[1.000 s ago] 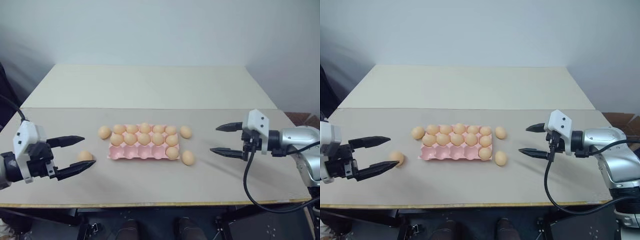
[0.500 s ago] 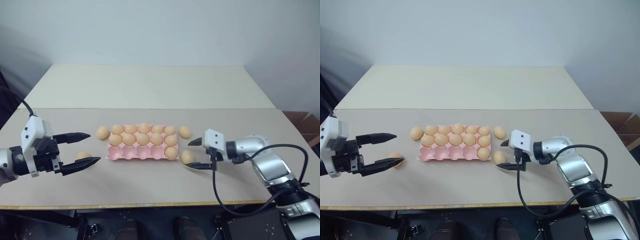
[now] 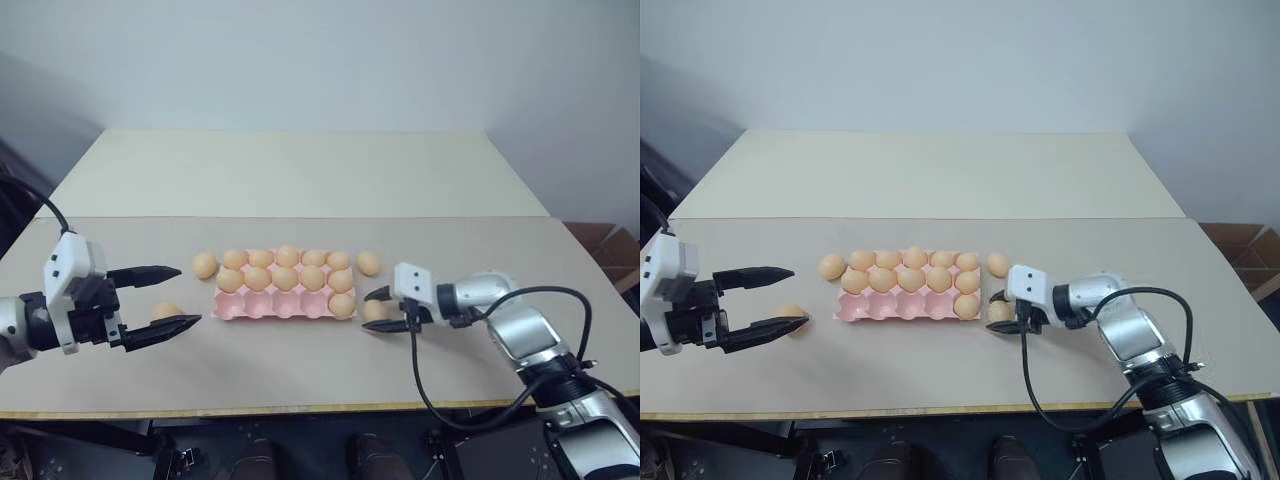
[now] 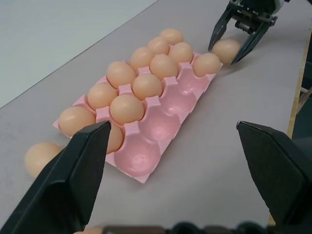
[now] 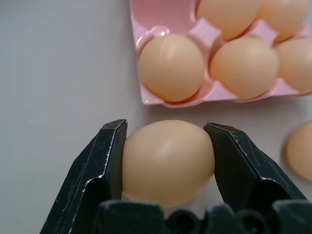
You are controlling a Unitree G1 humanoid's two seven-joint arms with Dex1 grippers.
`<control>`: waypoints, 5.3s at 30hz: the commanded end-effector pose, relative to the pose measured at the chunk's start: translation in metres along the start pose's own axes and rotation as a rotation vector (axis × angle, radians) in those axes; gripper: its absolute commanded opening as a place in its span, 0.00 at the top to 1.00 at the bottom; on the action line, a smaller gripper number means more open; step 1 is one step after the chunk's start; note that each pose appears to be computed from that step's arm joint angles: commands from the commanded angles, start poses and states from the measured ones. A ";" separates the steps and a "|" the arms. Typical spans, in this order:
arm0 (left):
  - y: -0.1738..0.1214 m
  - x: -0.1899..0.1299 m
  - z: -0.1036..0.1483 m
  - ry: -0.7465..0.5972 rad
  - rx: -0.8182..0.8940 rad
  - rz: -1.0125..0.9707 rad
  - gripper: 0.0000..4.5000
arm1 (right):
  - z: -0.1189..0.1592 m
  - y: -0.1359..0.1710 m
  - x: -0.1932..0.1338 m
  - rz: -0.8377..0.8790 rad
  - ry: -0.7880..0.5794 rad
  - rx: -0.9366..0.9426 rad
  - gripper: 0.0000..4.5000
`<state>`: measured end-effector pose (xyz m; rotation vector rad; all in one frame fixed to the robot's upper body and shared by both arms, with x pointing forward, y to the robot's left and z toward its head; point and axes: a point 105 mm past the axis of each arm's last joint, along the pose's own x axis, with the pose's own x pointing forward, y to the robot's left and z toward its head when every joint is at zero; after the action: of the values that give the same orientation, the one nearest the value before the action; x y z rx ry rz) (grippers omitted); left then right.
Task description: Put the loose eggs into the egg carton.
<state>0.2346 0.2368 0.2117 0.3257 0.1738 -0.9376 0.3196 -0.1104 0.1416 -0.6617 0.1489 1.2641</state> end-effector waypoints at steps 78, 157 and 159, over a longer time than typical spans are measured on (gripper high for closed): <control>0.004 -0.017 0.000 -0.004 0.086 0.054 0.00 | -0.016 -0.091 0.028 -0.366 0.128 0.025 0.29; 0.044 -0.003 -0.068 0.208 -0.182 0.392 0.00 | 0.029 0.016 -0.108 -0.108 -0.051 0.047 0.01; 0.050 0.005 -0.076 0.215 -0.234 0.444 0.00 | 0.030 0.017 -0.109 -0.106 -0.054 0.044 0.01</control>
<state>0.2713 0.2849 0.1480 0.2328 0.3862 -0.4927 0.2653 -0.1820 0.1945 -0.5545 0.1446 1.1807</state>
